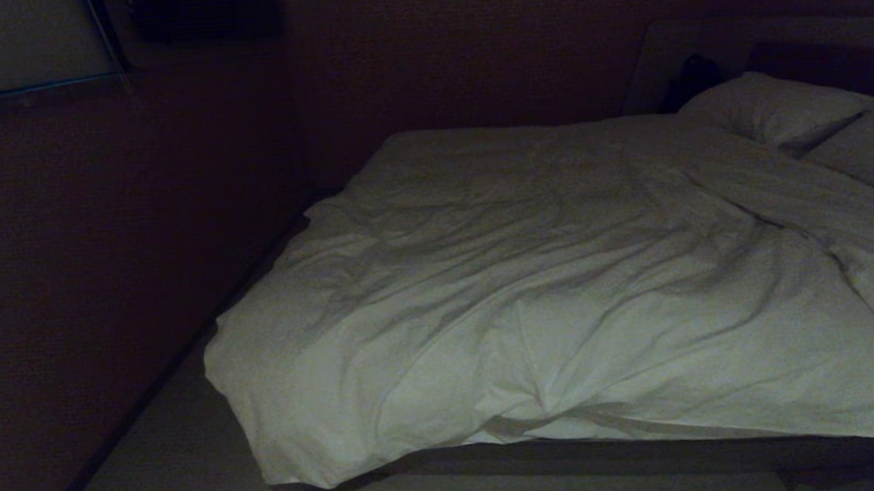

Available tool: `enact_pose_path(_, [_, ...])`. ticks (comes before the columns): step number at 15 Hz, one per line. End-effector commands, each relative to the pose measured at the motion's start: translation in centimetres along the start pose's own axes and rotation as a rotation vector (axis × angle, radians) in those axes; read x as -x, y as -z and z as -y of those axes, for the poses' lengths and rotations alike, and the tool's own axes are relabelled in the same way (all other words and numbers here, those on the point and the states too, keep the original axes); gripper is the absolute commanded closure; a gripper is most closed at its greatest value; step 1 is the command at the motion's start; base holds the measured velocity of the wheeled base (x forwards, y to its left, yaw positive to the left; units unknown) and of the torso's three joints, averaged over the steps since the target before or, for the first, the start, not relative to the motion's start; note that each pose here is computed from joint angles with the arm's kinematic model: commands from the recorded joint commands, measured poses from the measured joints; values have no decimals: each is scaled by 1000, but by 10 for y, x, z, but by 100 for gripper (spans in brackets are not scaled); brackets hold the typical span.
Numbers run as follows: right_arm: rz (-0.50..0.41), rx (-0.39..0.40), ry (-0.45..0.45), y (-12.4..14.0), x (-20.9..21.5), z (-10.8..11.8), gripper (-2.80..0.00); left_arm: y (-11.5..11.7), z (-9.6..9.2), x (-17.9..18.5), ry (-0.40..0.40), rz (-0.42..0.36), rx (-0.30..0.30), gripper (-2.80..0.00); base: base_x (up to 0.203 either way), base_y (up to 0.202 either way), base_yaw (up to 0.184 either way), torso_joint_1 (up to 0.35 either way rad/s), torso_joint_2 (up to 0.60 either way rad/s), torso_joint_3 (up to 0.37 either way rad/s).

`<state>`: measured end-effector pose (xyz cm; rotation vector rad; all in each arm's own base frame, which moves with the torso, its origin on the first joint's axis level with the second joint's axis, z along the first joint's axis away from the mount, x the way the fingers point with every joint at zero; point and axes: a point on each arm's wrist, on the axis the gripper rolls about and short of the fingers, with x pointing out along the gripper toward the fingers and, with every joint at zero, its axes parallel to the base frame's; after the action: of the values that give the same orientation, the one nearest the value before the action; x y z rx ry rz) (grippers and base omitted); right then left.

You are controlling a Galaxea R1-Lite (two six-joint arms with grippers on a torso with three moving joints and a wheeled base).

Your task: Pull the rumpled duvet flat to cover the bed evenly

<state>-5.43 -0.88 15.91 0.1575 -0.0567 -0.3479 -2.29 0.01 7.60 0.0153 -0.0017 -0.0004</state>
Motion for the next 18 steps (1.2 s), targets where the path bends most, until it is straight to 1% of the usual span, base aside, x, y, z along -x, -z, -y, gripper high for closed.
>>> enact_pose_path(1, [28, -10, -95, 8, 9, 3, 0, 0, 0, 0, 0, -2, 0, 0, 0, 0, 0, 0, 0, 0])
enact_pose_path(2, [21, -1, -101, 11, 9, 3, 0, 0, 0, 0, 0, -2, 0, 0, 0, 0, 0, 0, 0, 0])
enact_pose_path(4, [-7, 27, -114, 24, 6, 3, 0, 0, 0, 0, 0, -2, 0, 0, 0, 0, 0, 0, 0, 0])
enact_pose_path(6, [-19, 49, -172, 27, 5, 2, 0, 0, 0, 0, 0, -1, 0, 0, 0, 0, 0, 0, 0, 0])
enact_pose_path(8, [3, 74, -263, 28, 3, -1, 0, 0, 0, 0, -2, 0, 0, 0, 0, 0, 0, 0, 0, 0])
enact_pose_path(12, [37, 177, -347, 47, -10, -5, 0, 0, 0, 0, -2, -1, 0, 0, 0, 0, 0, 0, 0, 0])
enact_pose_path(13, [33, 194, -356, 52, -13, -5, 0, 0, 0, 0, 0, -1, 0, 0, 0, 0, 0, 0, 0, 0])
enact_pose_path(16, [3, 203, -364, 61, -16, -5, 0, 0, 0, 0, 0, 0, 0, 0, 0, 0, 0, 0, 0, 0])
enact_pose_path(18, [-41, 210, -364, 73, -19, -5, 0, 0, 0, 0, 0, -1, 0, 0, 0, 0, 0, 0, 0, 0])
